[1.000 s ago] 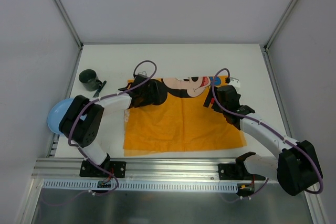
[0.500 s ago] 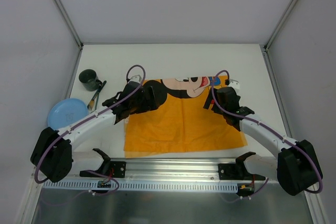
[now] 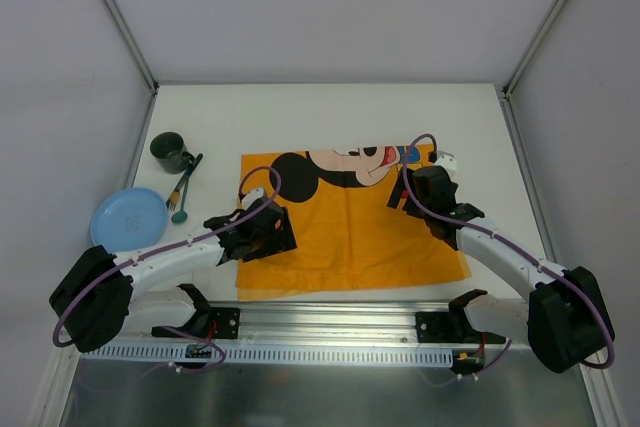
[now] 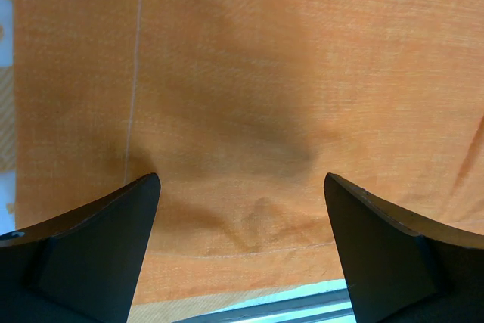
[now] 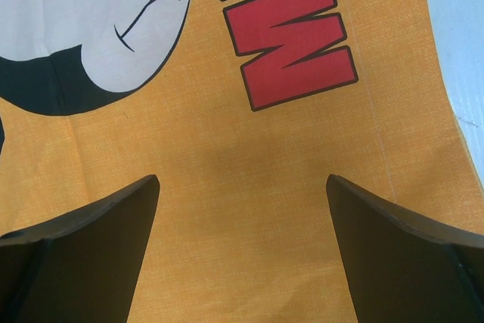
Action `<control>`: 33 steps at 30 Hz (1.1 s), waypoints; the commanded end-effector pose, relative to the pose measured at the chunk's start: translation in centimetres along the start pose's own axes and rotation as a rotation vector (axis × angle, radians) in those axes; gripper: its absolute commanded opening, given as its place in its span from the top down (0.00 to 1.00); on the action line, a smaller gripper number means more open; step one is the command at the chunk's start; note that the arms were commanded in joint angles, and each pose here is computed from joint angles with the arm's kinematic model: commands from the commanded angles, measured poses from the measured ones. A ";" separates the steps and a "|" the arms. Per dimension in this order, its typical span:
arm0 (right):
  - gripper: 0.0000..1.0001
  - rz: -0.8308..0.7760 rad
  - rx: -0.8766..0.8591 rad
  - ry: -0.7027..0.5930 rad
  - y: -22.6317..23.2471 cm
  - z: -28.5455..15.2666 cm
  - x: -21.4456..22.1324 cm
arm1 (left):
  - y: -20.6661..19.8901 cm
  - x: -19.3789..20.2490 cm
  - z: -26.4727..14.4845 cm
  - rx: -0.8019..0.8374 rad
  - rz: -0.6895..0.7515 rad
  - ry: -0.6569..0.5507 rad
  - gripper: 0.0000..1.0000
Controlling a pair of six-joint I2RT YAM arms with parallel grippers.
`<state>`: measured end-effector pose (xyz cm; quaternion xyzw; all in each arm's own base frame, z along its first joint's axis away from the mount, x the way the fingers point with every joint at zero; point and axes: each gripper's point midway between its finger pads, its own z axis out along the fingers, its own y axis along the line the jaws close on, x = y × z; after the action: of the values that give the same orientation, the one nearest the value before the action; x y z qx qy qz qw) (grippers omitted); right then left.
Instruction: Set the dinner table for one person
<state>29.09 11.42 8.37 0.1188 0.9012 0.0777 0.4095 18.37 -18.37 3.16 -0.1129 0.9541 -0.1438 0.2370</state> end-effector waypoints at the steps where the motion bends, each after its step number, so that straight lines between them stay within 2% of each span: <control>1: 0.02 0.009 -0.023 -0.023 0.5 -0.2 -0.5 | 1.6 0.6 0.1 -0.066 -0.084 -0.024 0.09; 12: 0.02 0.008 -0.009 -0.033 -0.1 -0.5 -0.4 | 4.3 6.2 -1.3 -0.185 -0.117 0.079 0.11; 13: 0.02 0.011 -0.007 -0.032 -0.2 -0.5 -0.3 | 4.1 6.3 -1.7 -0.179 -0.142 0.072 0.11; 17: 0.02 0.014 -0.008 -0.028 -0.4 -0.5 0.1 | 3.9 6.8 -3.4 -0.184 -0.087 0.042 0.12; 20: 0.02 0.014 -0.010 -0.026 -0.4 -0.4 0.2 | 1.2 5.1 -5.2 -0.126 -0.004 -0.038 0.11; 23: 0.02 0.022 -0.020 -0.029 -0.1 -0.4 0.1 | -3.8 1.7 -7.6 -0.027 0.093 -0.129 0.10; 25: 0.02 0.027 -0.039 -0.028 0.4 -0.4 0.0 | -5.1 0.2 -8.0 -0.028 0.185 -0.176 0.06; 27: 0.02 0.030 -0.055 -0.027 1.0 -0.3 -0.4 | -6.8 -2.3 -9.2 -0.024 0.233 -0.271 0.03; 30: 0.06 0.013 -0.072 -0.031 1.9 -0.3 -1.1 | -7.4 -5.2 -9.5 -0.064 0.235 -0.358 0.01; 31: 0.07 0.010 -0.082 -0.036 2.5 -0.3 -1.8 | -7.4 -5.6 -8.8 -0.086 0.233 -0.357 0.01; 32: 0.16 0.002 -0.085 -0.036 2.8 -0.3 -2.0 | -6.9 -6.7 -8.3 -0.110 0.213 -0.348 0.01; 33: 0.16 0.003 -0.090 -0.040 3.1 -0.2 -2.4 | -6.7 -7.1 -7.7 -0.125 0.206 -0.337 0.01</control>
<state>28.64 11.95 7.74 0.1108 0.9059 0.0865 0.3994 18.79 -23.39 15.08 -0.0579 0.9176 -0.1076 0.3783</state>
